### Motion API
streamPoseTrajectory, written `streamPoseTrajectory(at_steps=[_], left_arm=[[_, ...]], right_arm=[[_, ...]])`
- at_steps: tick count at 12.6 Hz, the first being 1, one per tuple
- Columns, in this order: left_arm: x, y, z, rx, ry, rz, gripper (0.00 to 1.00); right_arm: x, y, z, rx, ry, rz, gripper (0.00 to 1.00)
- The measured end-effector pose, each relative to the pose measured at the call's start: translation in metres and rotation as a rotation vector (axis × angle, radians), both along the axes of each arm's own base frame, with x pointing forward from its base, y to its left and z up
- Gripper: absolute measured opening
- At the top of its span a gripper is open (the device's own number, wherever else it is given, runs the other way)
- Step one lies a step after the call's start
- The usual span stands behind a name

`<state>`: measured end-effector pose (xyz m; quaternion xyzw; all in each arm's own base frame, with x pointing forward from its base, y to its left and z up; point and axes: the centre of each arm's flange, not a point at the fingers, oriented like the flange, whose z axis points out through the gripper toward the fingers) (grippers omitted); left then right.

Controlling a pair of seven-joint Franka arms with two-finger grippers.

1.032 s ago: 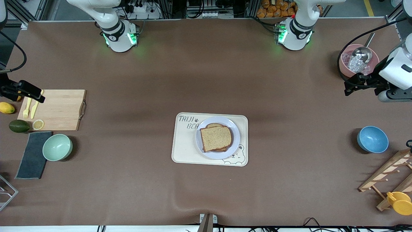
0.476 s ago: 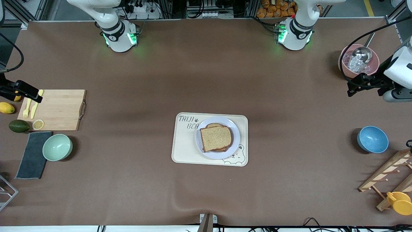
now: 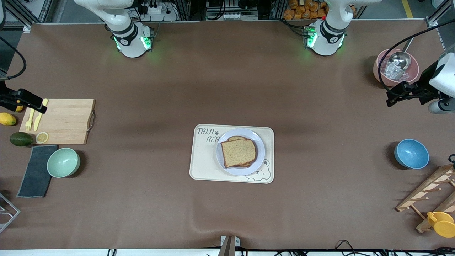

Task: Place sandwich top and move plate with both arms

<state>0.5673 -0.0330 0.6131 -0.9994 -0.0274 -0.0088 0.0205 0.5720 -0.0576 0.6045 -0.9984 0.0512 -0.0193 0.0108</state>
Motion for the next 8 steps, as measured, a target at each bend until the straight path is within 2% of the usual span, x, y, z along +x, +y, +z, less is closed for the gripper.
streamPoseTrajectory(at_steps=[8], left_arm=[[-0.0028, -0.0048, 0.0021, -0.017, 0.000, 0.030, 1.00]], right_arm=[[0.0002, 0.0000, -0.0005, 0.000, 0.001, 0.000, 1.00]])
